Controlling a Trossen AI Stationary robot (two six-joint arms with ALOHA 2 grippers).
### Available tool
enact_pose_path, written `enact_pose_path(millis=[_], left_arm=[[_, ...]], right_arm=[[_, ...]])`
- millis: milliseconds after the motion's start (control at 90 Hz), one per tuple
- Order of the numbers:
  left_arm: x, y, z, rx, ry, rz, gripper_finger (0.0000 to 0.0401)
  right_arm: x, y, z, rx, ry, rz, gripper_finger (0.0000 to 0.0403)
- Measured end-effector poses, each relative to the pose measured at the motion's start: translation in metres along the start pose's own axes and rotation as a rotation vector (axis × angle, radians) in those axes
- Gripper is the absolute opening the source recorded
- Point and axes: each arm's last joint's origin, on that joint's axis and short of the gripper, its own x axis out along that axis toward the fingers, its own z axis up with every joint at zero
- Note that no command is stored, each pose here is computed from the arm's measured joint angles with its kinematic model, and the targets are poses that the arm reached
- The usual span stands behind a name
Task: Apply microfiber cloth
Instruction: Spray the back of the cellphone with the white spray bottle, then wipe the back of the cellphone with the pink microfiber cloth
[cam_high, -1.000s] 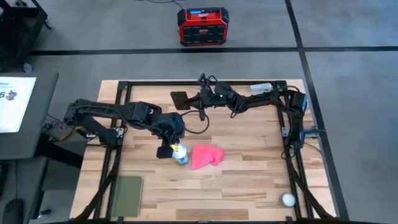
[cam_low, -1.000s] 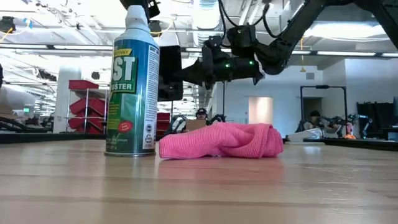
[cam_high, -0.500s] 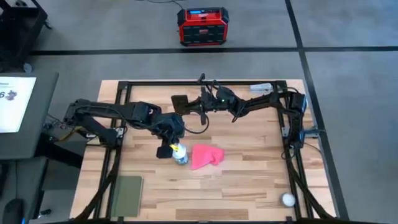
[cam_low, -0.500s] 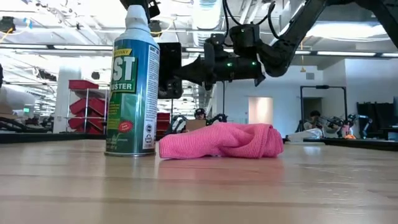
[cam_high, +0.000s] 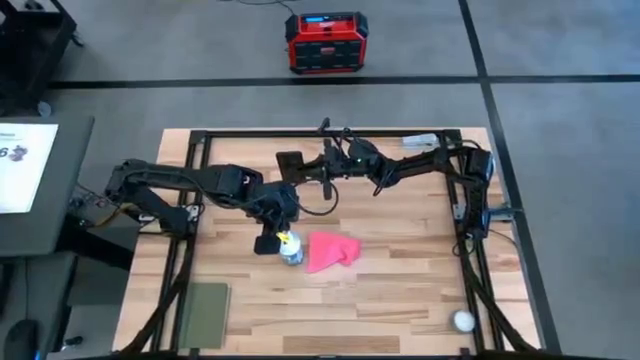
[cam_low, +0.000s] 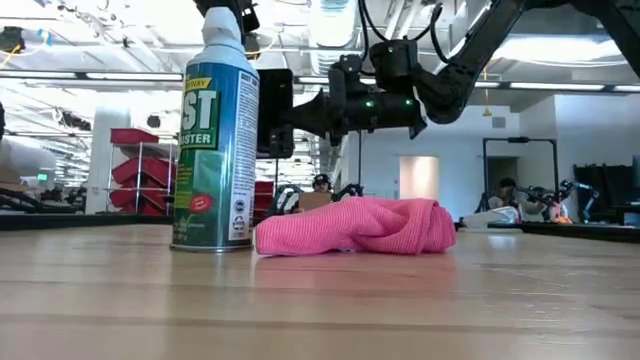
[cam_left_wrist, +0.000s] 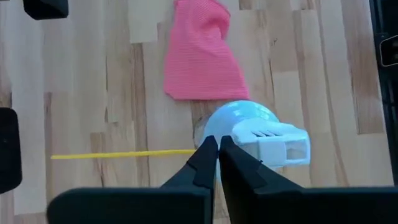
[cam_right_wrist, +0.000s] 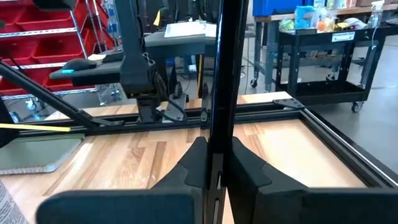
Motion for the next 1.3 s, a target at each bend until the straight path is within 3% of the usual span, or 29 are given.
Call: enact_pose_path(millis=[222,378,667,867,1044,1300], left_arm=[[-0.014,0.0,0.0,0.018,-0.015,0.047,0.0],[-0.044,0.002,0.003,0.048,-0.083,0.137,0.0],[-0.075,0.001,0.011,0.109,-0.213,0.141,0.0],[-0.068,0.0,0.022,0.141,-0.263,0.142,0.0],[-0.056,-0.003,0.039,0.174,-0.339,0.089,0.0002],[0.009,-0.004,0.062,0.18,-0.211,0.04,0.0067]], right_arm=[[-0.002,0.002,0.008,-0.007,-0.012,0.012,0.0017],[-0.011,0.004,0.029,-0.058,0.003,-0.016,0.0017],[-0.057,0.012,0.061,-0.127,0.068,-0.136,0.0017],[-0.103,0.028,0.065,-0.135,0.064,-0.212,0.0017],[-0.14,0.048,0.05,-0.094,0.121,-0.272,0.0017],[-0.168,0.079,0.035,-0.076,0.136,-0.296,0.0017]])
